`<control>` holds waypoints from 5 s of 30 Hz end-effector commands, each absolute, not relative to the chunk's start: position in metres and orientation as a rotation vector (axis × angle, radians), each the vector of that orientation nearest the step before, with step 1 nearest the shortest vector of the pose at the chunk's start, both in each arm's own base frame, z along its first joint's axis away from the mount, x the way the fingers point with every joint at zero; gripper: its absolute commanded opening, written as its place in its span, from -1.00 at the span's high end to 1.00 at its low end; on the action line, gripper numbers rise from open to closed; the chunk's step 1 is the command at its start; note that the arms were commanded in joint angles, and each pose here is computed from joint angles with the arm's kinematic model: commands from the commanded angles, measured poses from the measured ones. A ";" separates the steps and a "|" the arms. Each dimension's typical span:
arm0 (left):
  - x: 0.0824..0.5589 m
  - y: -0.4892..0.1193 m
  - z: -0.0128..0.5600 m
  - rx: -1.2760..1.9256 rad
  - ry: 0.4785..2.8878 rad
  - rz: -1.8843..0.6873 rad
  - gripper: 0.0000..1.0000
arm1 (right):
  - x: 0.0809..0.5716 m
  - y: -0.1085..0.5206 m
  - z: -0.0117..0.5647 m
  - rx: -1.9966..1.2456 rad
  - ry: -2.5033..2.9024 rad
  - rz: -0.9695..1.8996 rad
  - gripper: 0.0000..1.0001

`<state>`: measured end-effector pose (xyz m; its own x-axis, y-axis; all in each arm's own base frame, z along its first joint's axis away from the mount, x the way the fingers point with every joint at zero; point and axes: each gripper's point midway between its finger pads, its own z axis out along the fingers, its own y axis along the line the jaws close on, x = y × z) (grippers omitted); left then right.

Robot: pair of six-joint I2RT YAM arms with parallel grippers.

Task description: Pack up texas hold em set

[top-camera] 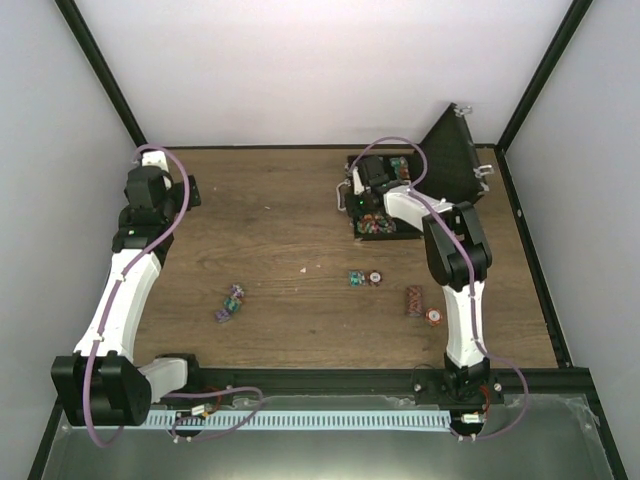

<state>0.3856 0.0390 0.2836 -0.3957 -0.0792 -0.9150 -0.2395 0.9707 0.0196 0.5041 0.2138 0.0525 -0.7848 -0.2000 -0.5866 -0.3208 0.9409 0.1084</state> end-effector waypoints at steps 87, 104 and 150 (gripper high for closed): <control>0.372 0.051 0.302 -0.299 1.877 0.221 -1.00 | 0.275 0.244 0.046 -0.460 2.826 0.128 0.29; 0.372 0.054 0.295 -0.307 1.883 0.246 -1.00 | 0.443 0.206 0.146 -0.205 2.417 0.148 0.40; 0.374 0.051 0.294 -0.303 1.887 0.223 -1.00 | 0.439 0.178 0.059 -0.271 2.648 0.216 0.40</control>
<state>0.3738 0.0518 0.2914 -0.3238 -0.0992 -0.9409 -0.3170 0.9484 0.0091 0.4396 0.1681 0.0583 -0.8754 -0.1289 -0.4660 -0.1746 0.9830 0.0562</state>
